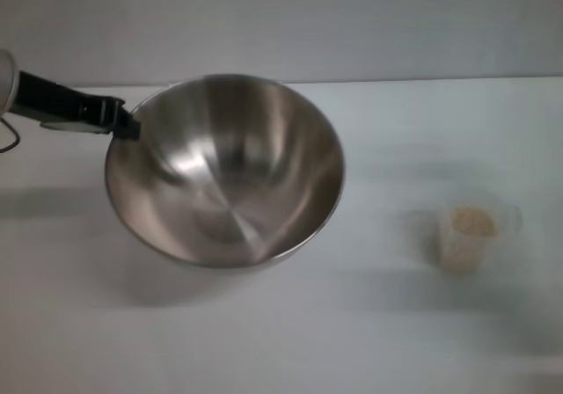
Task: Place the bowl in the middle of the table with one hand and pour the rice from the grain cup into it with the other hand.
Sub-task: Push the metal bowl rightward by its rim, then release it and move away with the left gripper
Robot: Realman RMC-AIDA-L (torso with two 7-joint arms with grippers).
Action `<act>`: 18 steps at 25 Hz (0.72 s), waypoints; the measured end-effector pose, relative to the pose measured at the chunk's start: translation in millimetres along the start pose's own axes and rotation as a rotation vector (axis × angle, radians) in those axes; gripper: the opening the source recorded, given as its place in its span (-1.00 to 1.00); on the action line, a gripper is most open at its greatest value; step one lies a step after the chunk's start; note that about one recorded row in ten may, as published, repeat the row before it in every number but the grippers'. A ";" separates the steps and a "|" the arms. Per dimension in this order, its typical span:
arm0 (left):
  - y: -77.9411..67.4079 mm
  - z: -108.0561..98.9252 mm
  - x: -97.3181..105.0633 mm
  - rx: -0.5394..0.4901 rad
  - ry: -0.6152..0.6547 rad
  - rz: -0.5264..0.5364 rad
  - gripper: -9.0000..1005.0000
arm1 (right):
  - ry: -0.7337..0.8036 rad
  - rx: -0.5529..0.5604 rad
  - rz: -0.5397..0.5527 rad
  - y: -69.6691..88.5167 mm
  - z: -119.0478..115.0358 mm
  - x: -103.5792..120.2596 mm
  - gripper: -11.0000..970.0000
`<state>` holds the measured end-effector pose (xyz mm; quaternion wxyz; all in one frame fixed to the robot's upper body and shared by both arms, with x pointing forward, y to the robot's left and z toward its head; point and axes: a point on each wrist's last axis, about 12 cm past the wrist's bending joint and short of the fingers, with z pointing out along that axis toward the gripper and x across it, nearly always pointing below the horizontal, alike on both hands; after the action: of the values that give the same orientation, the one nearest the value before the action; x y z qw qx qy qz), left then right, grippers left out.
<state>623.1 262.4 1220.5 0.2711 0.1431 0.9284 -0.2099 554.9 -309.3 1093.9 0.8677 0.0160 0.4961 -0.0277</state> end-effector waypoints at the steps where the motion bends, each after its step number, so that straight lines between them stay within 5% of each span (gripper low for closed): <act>1: -3.9 3.6 -2.7 0.008 -0.009 0.002 -0.90 | 0.000 0.000 0.000 0.0 0.0 0.0 0.31; 18: -26.5 47.7 -6.2 0.073 0.016 0.000 -0.89 | -0.008 -0.002 -0.003 0.0 1.3 -1.0 0.32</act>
<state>639.3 216.0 1195.7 0.2584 0.1547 0.9223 -0.2423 555.5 -309.4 1095.4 0.8697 0.0144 0.4925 -0.0285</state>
